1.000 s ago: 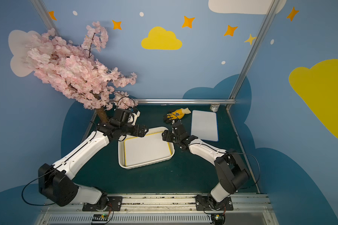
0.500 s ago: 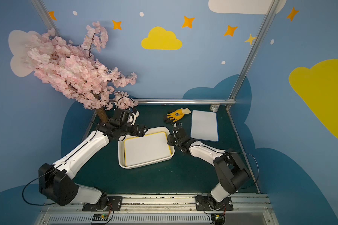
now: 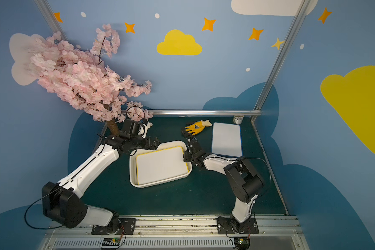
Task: Put the whiteboard into the storage box
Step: Place the whiteboard in the storage box, then move the storage box to the center of the board.
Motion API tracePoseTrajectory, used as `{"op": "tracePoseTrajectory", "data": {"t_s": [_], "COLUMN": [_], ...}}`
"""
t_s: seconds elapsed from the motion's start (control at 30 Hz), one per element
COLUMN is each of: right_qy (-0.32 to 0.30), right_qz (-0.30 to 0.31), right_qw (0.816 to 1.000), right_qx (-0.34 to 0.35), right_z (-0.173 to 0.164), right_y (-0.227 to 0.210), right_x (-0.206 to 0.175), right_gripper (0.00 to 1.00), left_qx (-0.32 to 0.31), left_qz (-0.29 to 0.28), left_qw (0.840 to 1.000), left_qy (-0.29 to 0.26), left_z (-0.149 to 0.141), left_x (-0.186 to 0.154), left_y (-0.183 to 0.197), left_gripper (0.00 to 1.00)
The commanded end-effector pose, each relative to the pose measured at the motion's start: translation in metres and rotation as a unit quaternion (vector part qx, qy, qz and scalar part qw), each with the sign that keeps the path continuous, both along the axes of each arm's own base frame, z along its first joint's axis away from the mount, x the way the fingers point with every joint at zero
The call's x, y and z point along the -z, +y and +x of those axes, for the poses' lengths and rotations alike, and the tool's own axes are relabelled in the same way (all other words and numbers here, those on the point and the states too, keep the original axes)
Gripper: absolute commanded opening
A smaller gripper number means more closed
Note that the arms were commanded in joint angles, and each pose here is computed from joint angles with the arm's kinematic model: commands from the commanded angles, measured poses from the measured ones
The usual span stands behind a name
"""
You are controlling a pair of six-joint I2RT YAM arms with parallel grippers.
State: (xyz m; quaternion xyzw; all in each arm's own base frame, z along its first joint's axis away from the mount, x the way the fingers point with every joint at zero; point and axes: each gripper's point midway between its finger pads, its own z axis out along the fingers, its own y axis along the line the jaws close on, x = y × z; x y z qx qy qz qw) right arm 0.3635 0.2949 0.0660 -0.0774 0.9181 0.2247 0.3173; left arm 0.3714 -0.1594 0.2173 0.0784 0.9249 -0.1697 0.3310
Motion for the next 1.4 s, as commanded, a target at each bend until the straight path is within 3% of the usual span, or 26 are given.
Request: {"op": "tracePoseTrajectory", "data": {"t_s": [0.0,0.33,0.4,0.53,0.67,0.77,0.97,1.1,1.37], "right_qy": [-0.038,-0.031,-0.034,-0.064,-0.086,-0.094,-0.085,-0.03,0.091], "right_qz": [0.061,0.126,0.14,0.14,0.135,0.127,0.061,0.034,0.017], "right_qw": [0.995,0.987,0.984,0.982,0.984,0.987,0.99,0.982,0.959], "right_qx": [-0.065,-0.099,-0.108,-0.109,-0.074,-0.029,0.095,0.183,0.266], "right_z": [0.005,0.011,0.014,0.023,0.035,0.042,0.045,0.045,0.05], "right_y": [0.058,0.159,0.173,0.164,0.112,0.055,-0.07,-0.147,-0.226], "right_x": [-0.036,-0.05,-0.058,-0.077,-0.095,-0.103,-0.099,-0.079,-0.023], "right_gripper": [0.15,0.14,0.17,0.33,0.55,0.64,0.73,0.76,0.76], "left_qx": [-0.006,-0.067,-0.075,-0.078,-0.069,-0.061,-0.008,0.04,0.101], "left_qz": [-0.001,-0.022,-0.022,-0.021,-0.038,-0.042,-0.019,-0.016,0.005], "left_qw": [1.0,0.997,0.997,0.997,0.997,0.997,0.999,0.998,0.992], "left_qy": [0.005,-0.008,-0.007,-0.003,0.006,0.015,0.03,0.048,0.069], "left_z": [0.002,0.015,0.017,0.018,0.019,0.017,0.003,-0.012,-0.037], "left_x": [0.0,-0.011,-0.01,-0.006,-0.004,0.002,0.015,0.026,0.042], "left_y": [0.005,0.045,0.051,0.053,0.046,0.036,-0.007,-0.043,-0.085], "left_gripper": [1.0,1.0,1.0,1.0,1.0,1.0,1.0,1.0,1.0]}}
